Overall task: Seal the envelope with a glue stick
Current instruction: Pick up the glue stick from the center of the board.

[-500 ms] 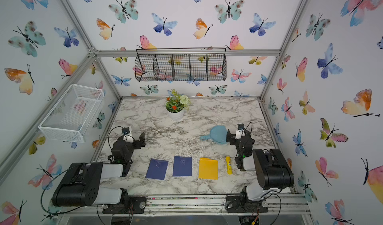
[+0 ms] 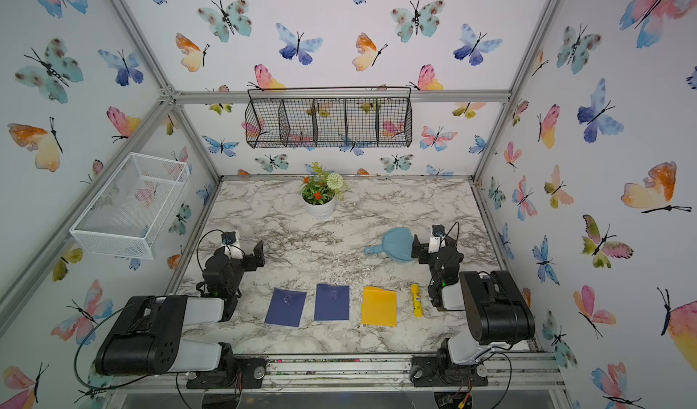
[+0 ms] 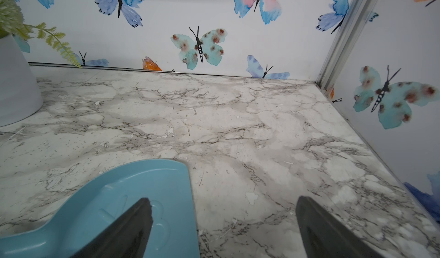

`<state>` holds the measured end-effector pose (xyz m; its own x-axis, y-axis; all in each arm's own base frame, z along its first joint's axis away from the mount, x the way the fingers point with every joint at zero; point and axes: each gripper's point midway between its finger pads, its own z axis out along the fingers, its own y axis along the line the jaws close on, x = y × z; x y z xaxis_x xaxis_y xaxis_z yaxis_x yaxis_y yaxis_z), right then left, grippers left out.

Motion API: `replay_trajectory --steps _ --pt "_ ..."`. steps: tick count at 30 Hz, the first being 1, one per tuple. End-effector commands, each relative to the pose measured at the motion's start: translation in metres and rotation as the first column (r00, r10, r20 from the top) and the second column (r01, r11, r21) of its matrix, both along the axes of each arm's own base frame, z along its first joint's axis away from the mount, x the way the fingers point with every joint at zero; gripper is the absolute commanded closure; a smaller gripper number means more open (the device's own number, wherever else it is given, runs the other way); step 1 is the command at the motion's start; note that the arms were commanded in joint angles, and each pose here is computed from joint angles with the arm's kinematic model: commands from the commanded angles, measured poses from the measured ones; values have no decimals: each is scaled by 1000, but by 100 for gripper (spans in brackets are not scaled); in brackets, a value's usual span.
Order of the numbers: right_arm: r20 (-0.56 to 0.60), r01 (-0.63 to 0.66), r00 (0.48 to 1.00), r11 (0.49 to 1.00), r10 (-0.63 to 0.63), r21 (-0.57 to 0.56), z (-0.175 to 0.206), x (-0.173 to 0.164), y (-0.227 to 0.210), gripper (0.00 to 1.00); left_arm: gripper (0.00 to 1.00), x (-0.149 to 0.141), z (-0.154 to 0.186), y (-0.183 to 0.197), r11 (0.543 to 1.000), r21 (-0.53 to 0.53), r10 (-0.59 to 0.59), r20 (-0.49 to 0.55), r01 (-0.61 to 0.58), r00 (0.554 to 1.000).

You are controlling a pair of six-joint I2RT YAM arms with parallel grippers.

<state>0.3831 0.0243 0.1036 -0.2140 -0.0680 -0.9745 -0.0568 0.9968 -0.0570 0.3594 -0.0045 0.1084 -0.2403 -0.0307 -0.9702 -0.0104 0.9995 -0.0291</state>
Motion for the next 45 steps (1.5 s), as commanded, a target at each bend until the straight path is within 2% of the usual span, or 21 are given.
replay_trajectory --steps 1,8,13,16,18,23,27,31,36,39,42,45 --pt "1 3 1000 1000 -3 9 -1 0 -1 1 2 5 7 3 1000 -2 13 25 -13 1000" --pt "30 14 999 1000 -15 9 6 -1 -3 1 2 4 7 4 1000 -1 16 23 -16 1000" --pt "-43 43 998 999 -42 18 16 3 -7 1 2 6 23 2 1000 9 7 55 -8 998" --pt "-94 47 995 998 -42 51 24 6 -5 3 2 13 28 11 995 -27 92 -64 -94 994" --pt "-121 48 992 995 -38 82 31 6 -3 5 2 14 36 10 993 -52 105 -96 -110 990" --pt "-256 11 966 983 36 183 49 -1 13 13 2 5 67 -8 988 -123 76 -164 -96 984" --pt "-327 -14 941 979 82 205 61 -17 20 17 2 -8 94 -20 978 -202 16 -212 -60 977" --pt "-429 14 898 969 97 247 61 -35 24 24 2 -22 113 -28 976 -219 -35 -251 -21 967" --pt "-553 66 821 938 143 340 46 -58 34 34 2 -32 127 -36 982 -180 -101 -258 55 961" --pt "-604 65 769 915 209 399 34 -71 46 50 2 -32 129 -38 986 -140 -124 -237 93 964" --pt "-671 131 712 900 205 415 16 -84 47 52 2 -33 122 -39 987 -113 -137 -238 113 961" --pt "-705 180 680 888 199 424 5 -97 46 50 2 -33 116 -40 987 -116 -141 -248 115 958"
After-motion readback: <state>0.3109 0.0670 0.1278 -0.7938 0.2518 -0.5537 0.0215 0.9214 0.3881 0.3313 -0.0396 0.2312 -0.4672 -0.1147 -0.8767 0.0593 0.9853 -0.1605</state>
